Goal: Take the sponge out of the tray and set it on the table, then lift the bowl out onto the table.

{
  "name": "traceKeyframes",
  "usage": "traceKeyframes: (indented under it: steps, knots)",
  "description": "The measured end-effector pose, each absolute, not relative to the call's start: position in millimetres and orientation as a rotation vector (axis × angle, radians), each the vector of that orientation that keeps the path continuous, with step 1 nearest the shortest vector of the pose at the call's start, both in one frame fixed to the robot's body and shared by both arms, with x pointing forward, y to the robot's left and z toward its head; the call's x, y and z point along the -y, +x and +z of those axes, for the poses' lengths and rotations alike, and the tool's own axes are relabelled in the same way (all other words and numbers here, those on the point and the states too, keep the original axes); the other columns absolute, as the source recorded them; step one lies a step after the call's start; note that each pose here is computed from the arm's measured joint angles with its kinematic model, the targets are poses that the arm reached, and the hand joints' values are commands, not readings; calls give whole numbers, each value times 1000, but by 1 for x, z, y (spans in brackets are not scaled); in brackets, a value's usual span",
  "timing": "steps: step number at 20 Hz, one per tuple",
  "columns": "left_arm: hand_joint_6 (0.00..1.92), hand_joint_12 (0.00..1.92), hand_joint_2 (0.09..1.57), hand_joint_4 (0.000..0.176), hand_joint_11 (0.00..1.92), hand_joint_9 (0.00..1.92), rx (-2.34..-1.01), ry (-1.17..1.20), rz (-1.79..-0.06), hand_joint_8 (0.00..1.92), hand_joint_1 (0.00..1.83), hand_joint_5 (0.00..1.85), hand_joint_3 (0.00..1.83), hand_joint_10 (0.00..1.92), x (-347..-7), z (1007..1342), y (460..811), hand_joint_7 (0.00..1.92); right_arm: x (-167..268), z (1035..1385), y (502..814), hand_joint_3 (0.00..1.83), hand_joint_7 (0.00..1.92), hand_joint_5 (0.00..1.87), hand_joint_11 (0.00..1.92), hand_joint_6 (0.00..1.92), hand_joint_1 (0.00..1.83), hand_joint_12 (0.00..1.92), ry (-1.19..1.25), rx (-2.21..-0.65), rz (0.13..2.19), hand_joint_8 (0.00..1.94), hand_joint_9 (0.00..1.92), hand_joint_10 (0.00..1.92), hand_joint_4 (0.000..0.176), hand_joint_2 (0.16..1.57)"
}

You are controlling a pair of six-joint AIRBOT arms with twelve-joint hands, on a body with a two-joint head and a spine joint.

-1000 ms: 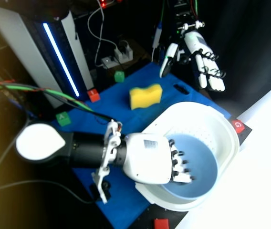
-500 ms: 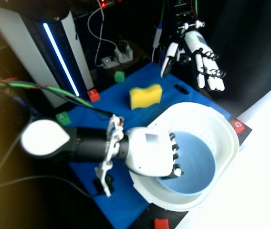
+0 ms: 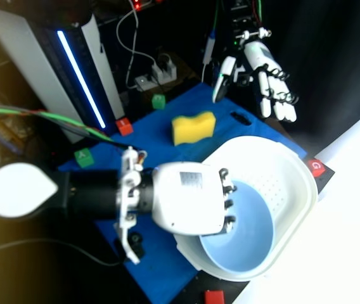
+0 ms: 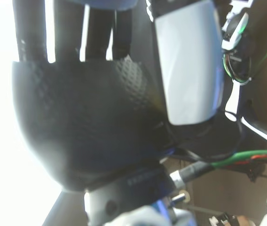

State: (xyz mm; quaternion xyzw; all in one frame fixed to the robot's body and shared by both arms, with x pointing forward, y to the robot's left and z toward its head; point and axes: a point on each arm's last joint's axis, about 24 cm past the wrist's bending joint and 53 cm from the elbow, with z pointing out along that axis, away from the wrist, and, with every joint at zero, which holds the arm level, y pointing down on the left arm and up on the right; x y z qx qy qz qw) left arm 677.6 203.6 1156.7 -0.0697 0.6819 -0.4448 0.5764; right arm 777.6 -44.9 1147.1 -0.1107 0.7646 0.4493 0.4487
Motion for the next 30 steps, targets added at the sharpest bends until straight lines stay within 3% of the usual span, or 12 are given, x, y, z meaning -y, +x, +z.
traceKeyframes:
  steps: [1,2,4,5,6,9,13,16,18,21,27,30]
  knots:
    - [0,25,1003,108,26,7,-1596,-163,-1042,0,682,137,4,0,-203,1157,678,74,45,1148,778,14,1336,1108,1140,460,628,1764,-270,-1890,1114,801,1292,1258,0,1346]
    - [3,28,1003,109,31,11,-1595,-162,-1043,3,683,144,3,2,-203,1157,677,78,45,1147,778,8,1229,1042,1195,706,446,1890,-272,-1891,1111,1344,1264,1635,0,1396]
    - [2,21,1004,111,11,0,-1594,-162,-1043,1,673,142,3,0,-203,1157,677,74,45,1147,778,5,1285,898,1402,1569,327,1920,-277,-1893,1108,1882,1422,1902,0,1477]
    - [1,20,1003,113,8,0,-1593,-161,-1043,0,665,140,2,0,-203,1157,677,66,45,1147,778,5,1319,921,1497,1851,325,1921,-273,-1891,1110,1929,1489,1917,0,1489]
    - [0,26,1003,110,19,0,-1593,-161,-1044,0,654,136,2,0,-203,1158,677,64,45,1148,778,4,1339,958,1524,1907,277,1921,-272,-1889,1114,1939,1513,1920,0,1493]
    - [3,18,1000,86,1,6,-1592,-161,-1044,6,644,139,0,2,-203,1158,677,74,43,1149,777,3,1359,947,1585,1921,276,1921,-275,-1886,1121,1941,1556,1921,0,1510]
    - [3,7,993,79,16,21,-1592,-159,-1044,8,639,151,0,7,-203,1158,677,96,42,1149,776,0,1317,938,1563,1921,443,1921,-277,-1886,1123,1941,1515,1921,0,1474]
    - [5,6,991,102,12,9,-1592,-159,-1045,3,648,159,0,0,-203,1158,677,91,42,1149,776,0,1324,892,1543,1921,492,1921,-281,-1886,1123,1941,1512,1921,0,1452]
    - [0,16,1003,95,31,6,-1592,-159,-1044,0,659,151,3,0,-203,1158,677,80,41,1152,776,3,1329,916,1528,1921,385,1921,-289,-1881,1119,1941,1503,1921,0,1464]
    - [1,17,1005,97,32,11,-1592,-158,-1045,1,674,149,3,2,-203,1158,677,79,38,1167,778,8,1503,1218,1629,1921,132,1921,-301,-1851,1115,1941,1637,1921,0,1509]
    - [6,25,995,125,42,19,-1589,-164,-1052,5,713,164,0,4,-201,1157,677,93,34,1213,759,0,1320,1048,1419,1909,30,1921,-410,-1735,1121,1778,1420,1871,0,1560]
    - [5,40,996,105,71,37,-1588,-157,-1055,6,709,168,0,8,-200,1157,676,104,31,1215,740,2,1345,1045,1493,1905,2,1921,-467,-1724,1125,1846,1470,1915,0,1557]
